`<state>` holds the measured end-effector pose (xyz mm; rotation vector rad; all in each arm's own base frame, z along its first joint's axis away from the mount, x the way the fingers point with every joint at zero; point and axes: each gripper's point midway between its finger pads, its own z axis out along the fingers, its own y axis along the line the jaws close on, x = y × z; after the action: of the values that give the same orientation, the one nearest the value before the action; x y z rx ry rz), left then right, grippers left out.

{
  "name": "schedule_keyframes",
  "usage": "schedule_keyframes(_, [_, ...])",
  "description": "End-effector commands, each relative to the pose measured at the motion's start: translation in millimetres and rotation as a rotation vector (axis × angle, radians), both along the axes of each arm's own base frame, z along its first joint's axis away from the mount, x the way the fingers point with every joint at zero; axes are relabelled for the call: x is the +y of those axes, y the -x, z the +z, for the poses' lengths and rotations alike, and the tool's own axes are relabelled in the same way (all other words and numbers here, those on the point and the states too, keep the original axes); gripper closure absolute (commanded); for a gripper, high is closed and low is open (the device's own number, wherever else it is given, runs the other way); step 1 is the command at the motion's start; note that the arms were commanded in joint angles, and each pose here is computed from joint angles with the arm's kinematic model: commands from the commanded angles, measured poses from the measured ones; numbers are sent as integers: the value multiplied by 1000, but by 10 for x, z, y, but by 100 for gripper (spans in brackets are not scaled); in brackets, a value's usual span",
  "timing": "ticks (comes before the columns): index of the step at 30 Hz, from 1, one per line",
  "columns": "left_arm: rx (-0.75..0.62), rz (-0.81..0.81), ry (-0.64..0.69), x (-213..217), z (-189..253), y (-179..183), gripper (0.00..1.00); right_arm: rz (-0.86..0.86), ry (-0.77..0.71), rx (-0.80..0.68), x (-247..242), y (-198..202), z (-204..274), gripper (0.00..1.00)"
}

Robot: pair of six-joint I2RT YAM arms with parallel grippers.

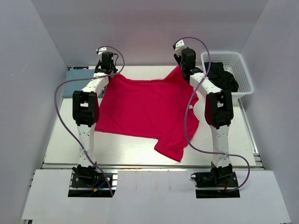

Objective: Fold and stack the t-shirts
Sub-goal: Flatten out the tshirt

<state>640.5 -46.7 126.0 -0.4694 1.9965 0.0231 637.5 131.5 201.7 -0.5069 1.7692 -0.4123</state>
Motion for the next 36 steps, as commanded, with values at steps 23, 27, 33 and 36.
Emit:
schedule_keyframes(23, [177, -430, 138, -758, 40, 1476, 0, 206, -718, 562, 552, 2224, -482, 10])
schedule_keyframes(27, [225, -411, 129, -656, -89, 1829, 0, 202, -783, 722, 613, 2657, -888, 10])
schedule_keyframes(33, [261, -388, 153, -588, -185, 2358, 0, 83, -834, 855, 450, 3197, -1335, 10])
schedule_keyframes(36, [267, -382, 161, -553, -190, 2545, 0, -51, -787, 845, 229, 3234, -1539, 10])
